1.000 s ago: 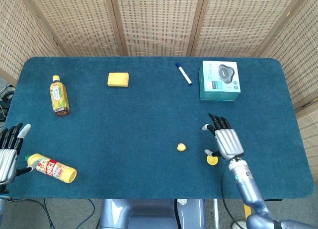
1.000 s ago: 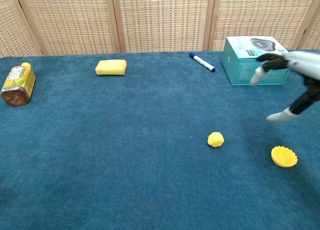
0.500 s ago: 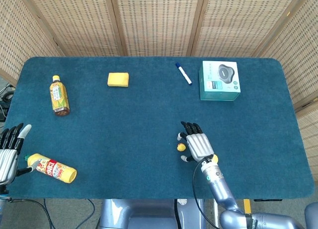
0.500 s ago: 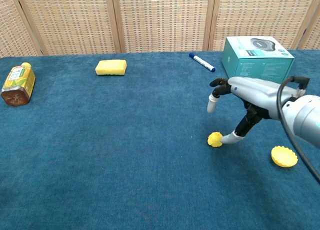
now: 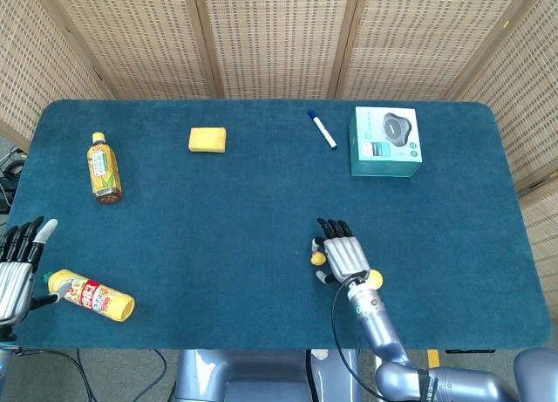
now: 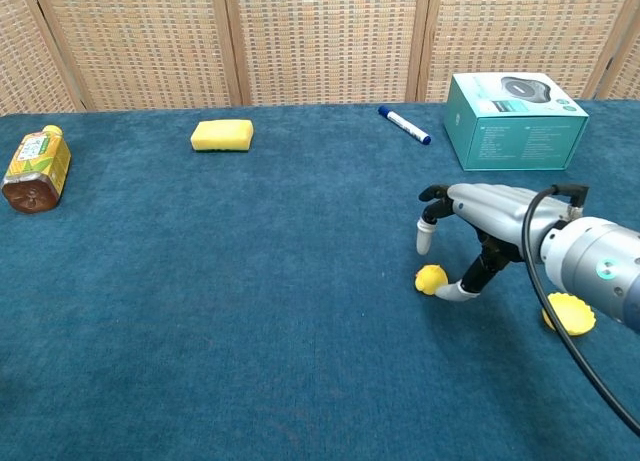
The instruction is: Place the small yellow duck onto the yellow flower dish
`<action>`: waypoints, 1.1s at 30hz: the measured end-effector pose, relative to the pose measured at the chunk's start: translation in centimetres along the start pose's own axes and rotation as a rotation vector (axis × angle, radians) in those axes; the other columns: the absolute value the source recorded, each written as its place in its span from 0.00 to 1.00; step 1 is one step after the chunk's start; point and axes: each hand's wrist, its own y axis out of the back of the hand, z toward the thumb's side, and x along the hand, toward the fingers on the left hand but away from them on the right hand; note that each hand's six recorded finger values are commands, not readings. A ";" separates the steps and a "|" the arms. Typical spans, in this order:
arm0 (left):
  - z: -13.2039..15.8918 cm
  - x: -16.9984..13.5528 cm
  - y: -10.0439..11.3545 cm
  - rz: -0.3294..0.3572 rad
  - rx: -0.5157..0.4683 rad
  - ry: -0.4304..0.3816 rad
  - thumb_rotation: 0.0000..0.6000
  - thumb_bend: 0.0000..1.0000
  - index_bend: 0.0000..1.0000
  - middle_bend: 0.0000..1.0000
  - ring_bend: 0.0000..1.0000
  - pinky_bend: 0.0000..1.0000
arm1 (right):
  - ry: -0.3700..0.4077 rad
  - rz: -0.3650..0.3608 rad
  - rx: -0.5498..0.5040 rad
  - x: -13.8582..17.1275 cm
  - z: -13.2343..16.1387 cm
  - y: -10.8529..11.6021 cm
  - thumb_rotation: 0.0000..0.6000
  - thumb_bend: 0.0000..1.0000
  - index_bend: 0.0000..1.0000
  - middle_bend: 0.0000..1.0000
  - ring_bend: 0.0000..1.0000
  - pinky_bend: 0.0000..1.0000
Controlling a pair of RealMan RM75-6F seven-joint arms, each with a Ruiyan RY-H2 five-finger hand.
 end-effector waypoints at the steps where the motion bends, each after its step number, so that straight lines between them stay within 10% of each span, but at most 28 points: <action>1: 0.0 0.0 0.0 -0.001 0.000 0.000 1.00 0.09 0.00 0.00 0.00 0.00 | -0.003 0.002 0.000 -0.1 -0.1 -0.1 1.00 0.23 0.40 0.05 0.00 0.04; 33: 0.1 0.1 -0.4 -0.013 0.004 -0.002 1.00 0.09 0.00 0.00 0.00 0.00 | -0.032 0.060 0.010 -1.5 -0.7 -2.2 1.00 0.23 0.52 0.08 0.00 0.04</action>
